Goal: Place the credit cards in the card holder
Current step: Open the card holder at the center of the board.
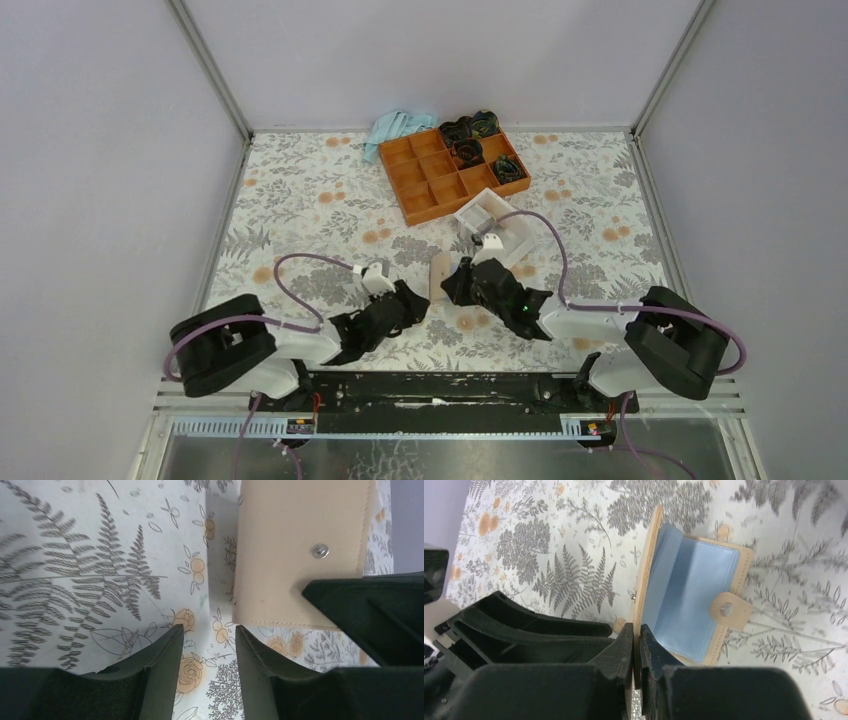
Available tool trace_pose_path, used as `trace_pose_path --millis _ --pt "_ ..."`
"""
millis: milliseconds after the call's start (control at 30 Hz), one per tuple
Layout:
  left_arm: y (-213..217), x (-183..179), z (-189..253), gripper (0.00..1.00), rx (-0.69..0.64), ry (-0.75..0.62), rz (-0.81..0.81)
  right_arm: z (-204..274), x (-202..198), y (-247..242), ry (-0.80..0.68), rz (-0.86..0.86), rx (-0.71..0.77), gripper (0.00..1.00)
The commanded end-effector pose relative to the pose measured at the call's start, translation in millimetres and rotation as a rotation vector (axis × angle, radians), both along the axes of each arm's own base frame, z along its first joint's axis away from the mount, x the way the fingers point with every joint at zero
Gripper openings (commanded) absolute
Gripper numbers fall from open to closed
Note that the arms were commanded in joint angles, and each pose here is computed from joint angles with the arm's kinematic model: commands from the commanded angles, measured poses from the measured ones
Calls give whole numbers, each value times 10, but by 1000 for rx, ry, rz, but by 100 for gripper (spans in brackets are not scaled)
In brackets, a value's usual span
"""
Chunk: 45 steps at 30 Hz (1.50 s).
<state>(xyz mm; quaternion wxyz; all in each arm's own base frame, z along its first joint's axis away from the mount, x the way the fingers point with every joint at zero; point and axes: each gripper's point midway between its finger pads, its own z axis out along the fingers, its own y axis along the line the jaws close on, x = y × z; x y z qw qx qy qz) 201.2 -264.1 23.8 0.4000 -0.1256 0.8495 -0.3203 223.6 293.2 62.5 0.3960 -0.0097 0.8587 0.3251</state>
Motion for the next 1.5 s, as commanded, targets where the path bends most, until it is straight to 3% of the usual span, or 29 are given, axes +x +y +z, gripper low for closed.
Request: trace_pose_path --millis 0,300,600,1100,1467 --pt "309 77 2 50 149 -5 105 93 174 -92 -58 16 -223 0" --pt "663 187 435 51 190 -89 247 -46 254 -150 -61 118 -524 0" --pt "828 370 855 55 222 -152 349 47 208 -153 -243 127 -858 0" --pt "1157 650 788 56 34 -52 389 55 -67 124 -440 169 -1079 0" --pt "843 902 914 55 -36 -57 165 -116 -269 275 -512 226 -1171 0"
